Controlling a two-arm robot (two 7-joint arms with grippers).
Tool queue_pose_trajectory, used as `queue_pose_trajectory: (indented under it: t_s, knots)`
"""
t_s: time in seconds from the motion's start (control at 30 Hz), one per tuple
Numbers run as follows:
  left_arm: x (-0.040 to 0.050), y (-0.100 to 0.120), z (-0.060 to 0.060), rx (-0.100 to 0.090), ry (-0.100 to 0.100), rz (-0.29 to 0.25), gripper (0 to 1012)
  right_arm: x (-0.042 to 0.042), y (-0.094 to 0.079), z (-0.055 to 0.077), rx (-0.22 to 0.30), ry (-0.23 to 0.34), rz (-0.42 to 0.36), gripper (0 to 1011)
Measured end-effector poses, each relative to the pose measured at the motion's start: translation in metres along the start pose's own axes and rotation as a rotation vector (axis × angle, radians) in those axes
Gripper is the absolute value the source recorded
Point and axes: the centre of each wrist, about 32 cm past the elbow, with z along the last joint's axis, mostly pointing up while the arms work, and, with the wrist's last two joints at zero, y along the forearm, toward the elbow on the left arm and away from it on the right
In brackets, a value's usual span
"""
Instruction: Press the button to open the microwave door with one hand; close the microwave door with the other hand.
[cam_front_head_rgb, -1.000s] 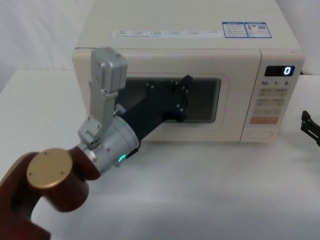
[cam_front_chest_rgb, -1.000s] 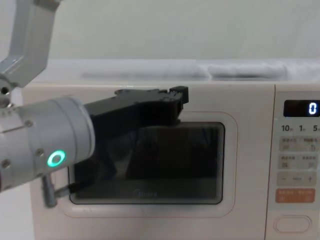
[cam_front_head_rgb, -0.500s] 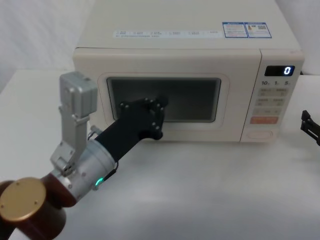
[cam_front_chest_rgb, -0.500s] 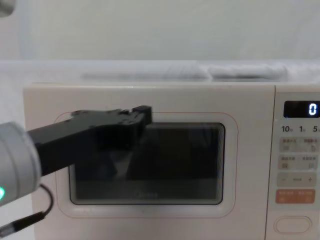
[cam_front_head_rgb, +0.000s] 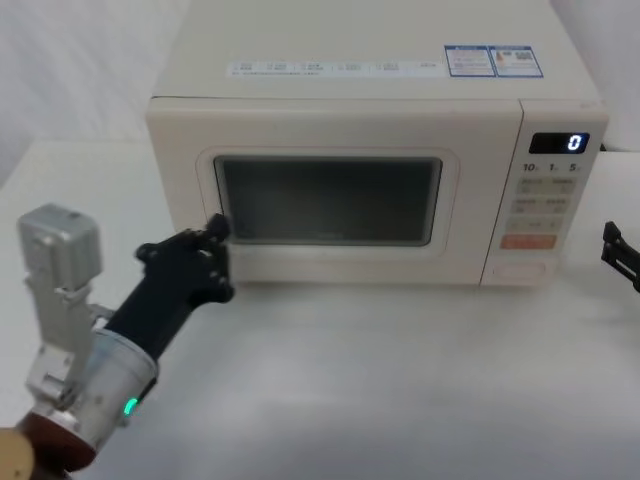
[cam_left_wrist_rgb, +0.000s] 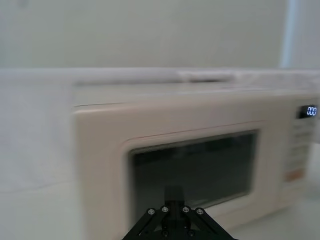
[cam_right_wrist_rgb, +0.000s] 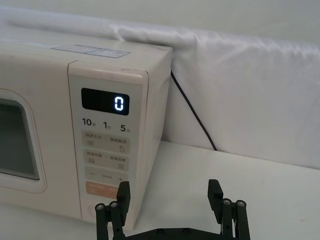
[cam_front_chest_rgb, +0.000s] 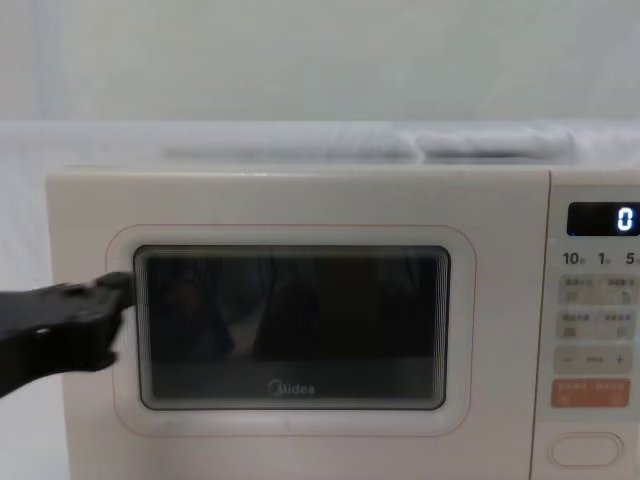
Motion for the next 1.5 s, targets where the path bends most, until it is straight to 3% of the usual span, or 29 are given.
queue_pose_trajectory:
  t_s: [0.17,0.27,0.4,0.43,0.6,0.73,1.03,1.27,1.37,1.5]
  knots:
    - [0.0102,0.015,-0.006,-0.007,-0.003,0.110,0,0.0000,0.000,0.000,0.000,0.000,0.000,1002]
    - [0.0156,0.020,-0.008,-0.003,-0.011,0.148,0,0.0000,0.000,0.000,0.000,0.000,0.000,1002]
    - [0.0249,0.026,-0.013,0.011,-0.045,0.221,0,0.0000,0.000,0.000,0.000,0.000,0.000,1002]
    - [0.0249,0.026,-0.013,0.011,-0.045,0.221,0,0.0000,0.000,0.000,0.000,0.000,0.000,1002]
    - [0.0296,0.032,-0.023,0.030,-0.091,0.321,0,0.0000,0.000,0.000,0.000,0.000,0.000,1002]
    - [0.0300,0.033,-0.029,0.038,-0.105,0.372,0,0.0000,0.000,0.000,0.000,0.000,0.000,1002]
    - [0.0304,0.033,-0.036,0.063,-0.113,0.437,0,0.0000,0.000,0.000,0.000,0.000,0.000,1002]
    - [0.0298,0.032,-0.041,0.082,-0.108,0.456,0,0.0000,0.000,0.000,0.000,0.000,0.000,1002]
    - [0.0296,0.031,-0.042,0.085,-0.103,0.459,0,0.0000,0.000,0.000,0.000,0.000,0.000,1002]
    - [0.0293,0.029,-0.041,0.088,-0.075,0.458,0,0.0000,0.000,0.000,0.000,0.000,0.000,1002]
